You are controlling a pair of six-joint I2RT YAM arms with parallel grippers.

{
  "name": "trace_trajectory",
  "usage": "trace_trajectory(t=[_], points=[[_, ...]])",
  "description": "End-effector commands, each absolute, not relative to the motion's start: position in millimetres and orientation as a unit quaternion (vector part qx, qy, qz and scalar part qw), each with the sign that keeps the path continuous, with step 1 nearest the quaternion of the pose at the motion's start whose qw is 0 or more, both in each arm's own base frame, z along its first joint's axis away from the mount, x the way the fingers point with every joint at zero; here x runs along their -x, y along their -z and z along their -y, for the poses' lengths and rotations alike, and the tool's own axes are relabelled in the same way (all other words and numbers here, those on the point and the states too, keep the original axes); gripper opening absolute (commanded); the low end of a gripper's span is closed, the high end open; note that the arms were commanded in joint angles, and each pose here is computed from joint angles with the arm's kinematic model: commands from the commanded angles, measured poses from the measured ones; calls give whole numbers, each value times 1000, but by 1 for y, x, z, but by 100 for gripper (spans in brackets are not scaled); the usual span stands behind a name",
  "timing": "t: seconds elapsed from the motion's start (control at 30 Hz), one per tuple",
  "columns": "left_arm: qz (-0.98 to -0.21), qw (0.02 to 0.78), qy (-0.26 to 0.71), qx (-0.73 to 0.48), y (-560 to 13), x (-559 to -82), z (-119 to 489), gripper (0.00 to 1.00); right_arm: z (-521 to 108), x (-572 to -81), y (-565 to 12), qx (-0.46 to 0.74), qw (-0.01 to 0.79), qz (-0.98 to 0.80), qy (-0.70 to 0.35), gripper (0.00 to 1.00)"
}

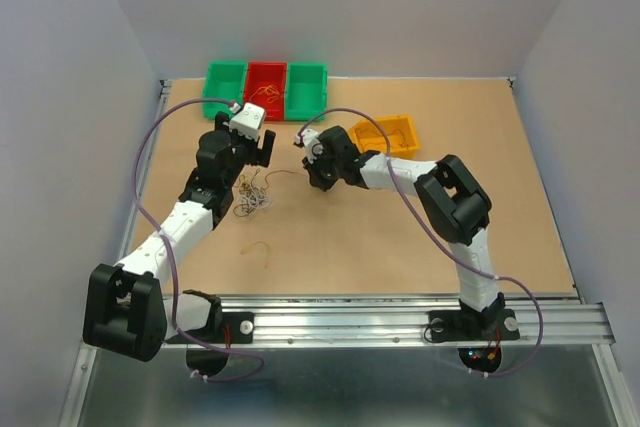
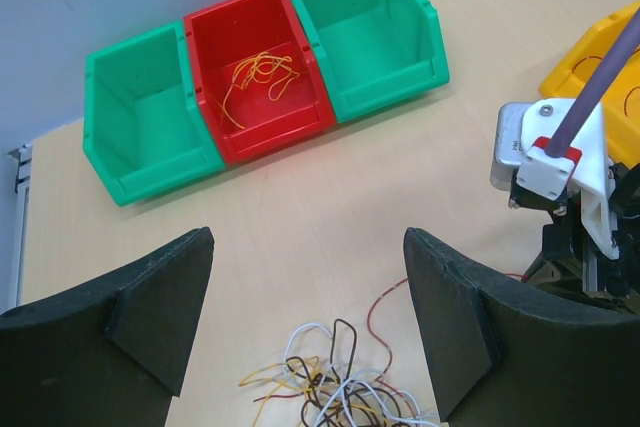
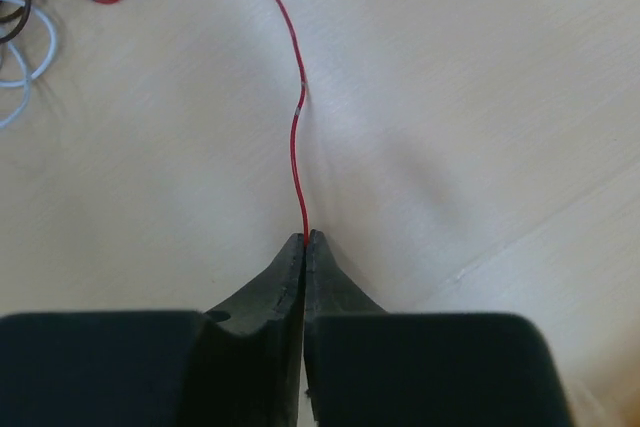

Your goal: Untangle the cables

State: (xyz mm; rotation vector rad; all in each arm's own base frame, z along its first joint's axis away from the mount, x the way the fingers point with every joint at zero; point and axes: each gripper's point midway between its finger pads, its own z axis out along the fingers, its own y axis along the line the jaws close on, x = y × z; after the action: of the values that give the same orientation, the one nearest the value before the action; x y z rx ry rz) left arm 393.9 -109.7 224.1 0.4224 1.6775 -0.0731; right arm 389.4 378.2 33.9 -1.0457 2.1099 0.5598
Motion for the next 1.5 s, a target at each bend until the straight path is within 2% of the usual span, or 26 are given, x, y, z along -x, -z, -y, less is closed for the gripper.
trace_trajectory(t=[0.0, 0.03, 0.1, 0.13, 0.23, 0.57, 0.87, 1.07, 1.47], points=[[-710, 673, 57, -201, -241, -391, 121, 88, -403, -368, -95, 444, 377, -757, -297, 1], [-708, 672, 63, -206, -241, -389, 124, 88, -404, -360, -105, 448, 381, -744, -316, 1], [-699, 671, 85, -232, -241, -382, 133, 89, -410, -344, -162, 457, 431, -688, -363, 1], [-690, 670, 107, -254, -241, -376, 143, 89, -405, -322, -160, 461, 415, -680, -392, 1], [-667, 667, 147, -297, -243, -359, 159, 89, -395, -298, -199, 455, 441, -647, -424, 1], [-575, 683, 252, -374, -277, -298, 189, 91, -370, -258, -295, 398, 517, -581, -486, 1], [-527, 711, 277, -374, -304, -269, 183, 93, -359, -240, -327, 381, 542, -545, -513, 1], [-497, 637, 369, -459, -291, -240, 211, 99, -358, -233, -342, 384, 550, -522, -527, 1], [-488, 642, 377, -456, -285, -246, 245, 99, -365, -224, -377, 375, 565, -455, -577, 0]])
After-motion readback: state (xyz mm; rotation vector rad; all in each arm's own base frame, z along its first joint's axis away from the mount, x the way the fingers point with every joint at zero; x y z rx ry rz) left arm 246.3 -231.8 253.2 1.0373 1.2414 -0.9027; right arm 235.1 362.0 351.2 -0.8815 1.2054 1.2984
